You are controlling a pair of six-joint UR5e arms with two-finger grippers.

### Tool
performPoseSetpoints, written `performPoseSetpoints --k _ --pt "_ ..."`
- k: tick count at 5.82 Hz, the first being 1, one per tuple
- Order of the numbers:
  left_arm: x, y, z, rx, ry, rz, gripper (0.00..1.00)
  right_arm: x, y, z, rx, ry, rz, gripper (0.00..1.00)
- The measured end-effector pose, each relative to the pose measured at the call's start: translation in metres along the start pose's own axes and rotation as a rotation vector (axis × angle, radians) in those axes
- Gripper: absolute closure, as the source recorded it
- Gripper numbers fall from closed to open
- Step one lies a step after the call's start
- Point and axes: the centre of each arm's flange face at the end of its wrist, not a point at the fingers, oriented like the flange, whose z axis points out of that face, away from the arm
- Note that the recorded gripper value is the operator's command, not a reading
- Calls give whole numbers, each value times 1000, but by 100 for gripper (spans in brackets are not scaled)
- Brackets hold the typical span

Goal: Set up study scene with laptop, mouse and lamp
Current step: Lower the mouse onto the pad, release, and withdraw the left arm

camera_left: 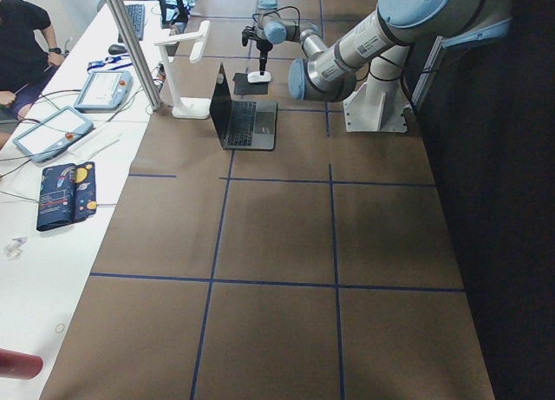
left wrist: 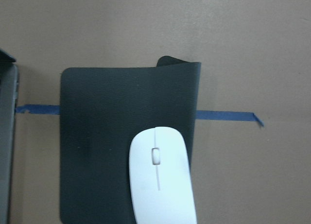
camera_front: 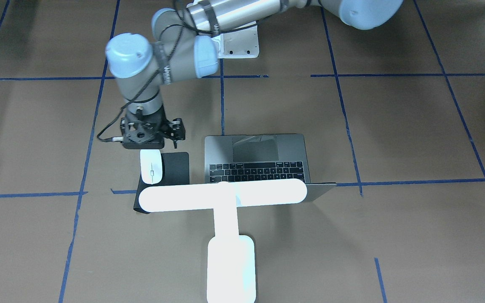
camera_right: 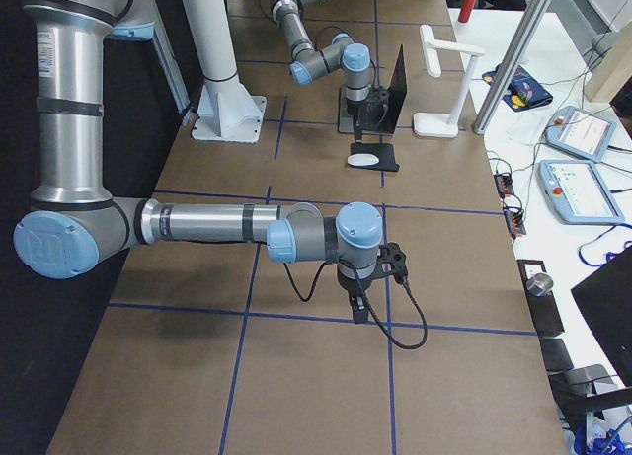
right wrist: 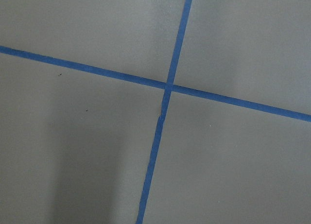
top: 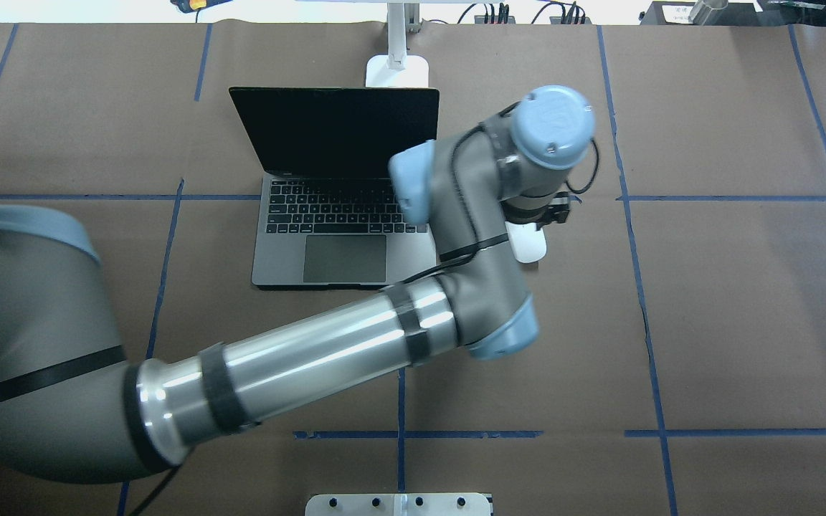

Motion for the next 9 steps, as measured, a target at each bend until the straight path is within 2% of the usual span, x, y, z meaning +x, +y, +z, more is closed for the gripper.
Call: performPoseSetpoints --k 2,4,6,7,9 --pt "-102 17 -20 -2 -28 118 0 2 7 3 -7 -1 68 0" --pt "-232 20 -39 -27 -24 236 0 2 9 4 -4 -1 71 0" --pt "-361 -1 -69 -36 -36 397 0 2 9 3 0 1 68 0" --pt "-438 -21 -85 -65 -36 444 0 2 9 3 0 1 71 0" --pt "-595 -43 -118 -109 -31 468 0 2 10 4 -2 0 73 0"
